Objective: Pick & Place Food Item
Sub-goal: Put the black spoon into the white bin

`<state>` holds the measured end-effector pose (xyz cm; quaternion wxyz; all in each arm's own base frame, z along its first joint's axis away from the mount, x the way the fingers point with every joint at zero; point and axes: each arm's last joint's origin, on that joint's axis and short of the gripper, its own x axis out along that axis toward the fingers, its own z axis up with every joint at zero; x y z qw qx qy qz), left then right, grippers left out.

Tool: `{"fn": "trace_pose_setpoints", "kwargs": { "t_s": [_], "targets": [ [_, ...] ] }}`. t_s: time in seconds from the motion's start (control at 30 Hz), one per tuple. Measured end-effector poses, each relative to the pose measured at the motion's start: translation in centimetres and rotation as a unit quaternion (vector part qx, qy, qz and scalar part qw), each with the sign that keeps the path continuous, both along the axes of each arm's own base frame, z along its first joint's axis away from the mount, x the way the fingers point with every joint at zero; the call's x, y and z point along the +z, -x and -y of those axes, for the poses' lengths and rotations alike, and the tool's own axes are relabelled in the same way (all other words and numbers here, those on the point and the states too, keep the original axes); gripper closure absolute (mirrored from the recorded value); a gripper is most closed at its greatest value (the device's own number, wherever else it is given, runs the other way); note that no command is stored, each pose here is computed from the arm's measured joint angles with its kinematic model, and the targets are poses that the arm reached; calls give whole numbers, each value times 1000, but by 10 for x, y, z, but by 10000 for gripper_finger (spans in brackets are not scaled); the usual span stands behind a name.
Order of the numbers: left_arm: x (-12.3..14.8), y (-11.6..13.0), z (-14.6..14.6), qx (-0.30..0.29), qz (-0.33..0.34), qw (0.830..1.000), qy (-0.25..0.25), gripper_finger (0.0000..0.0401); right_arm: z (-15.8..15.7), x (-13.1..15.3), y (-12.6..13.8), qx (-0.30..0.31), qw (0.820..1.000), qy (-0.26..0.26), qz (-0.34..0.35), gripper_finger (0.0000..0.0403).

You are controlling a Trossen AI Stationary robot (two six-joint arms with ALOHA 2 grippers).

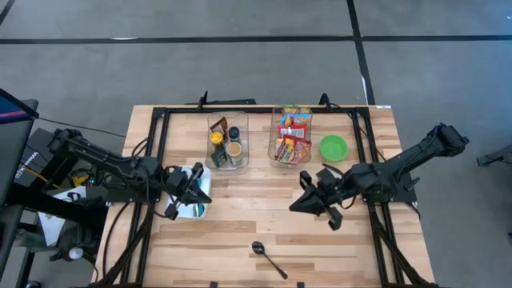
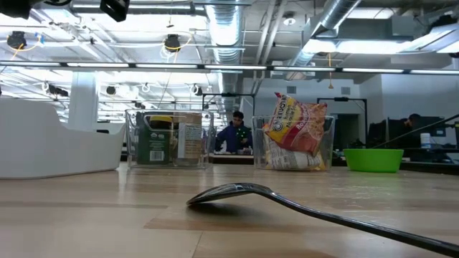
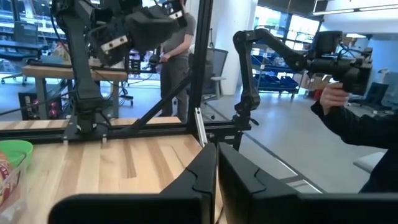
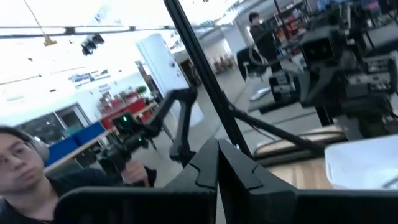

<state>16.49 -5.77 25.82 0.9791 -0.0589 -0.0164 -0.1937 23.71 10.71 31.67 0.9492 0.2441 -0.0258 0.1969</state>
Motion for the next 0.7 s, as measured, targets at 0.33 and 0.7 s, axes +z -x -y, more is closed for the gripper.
{"fn": "trace_pose_setpoints", "kwargs": {
  "t_s": [0.33,0.7],
  "targets": [
    [-9,-6,10,-22,-28,999,0,393,0,1,0,0,1000,-1,6,403],
    [-32,-22,31,-54,-76,996,-16,397,8,-2,-4,-17,1000,-20,-17,403]
  ]
}}
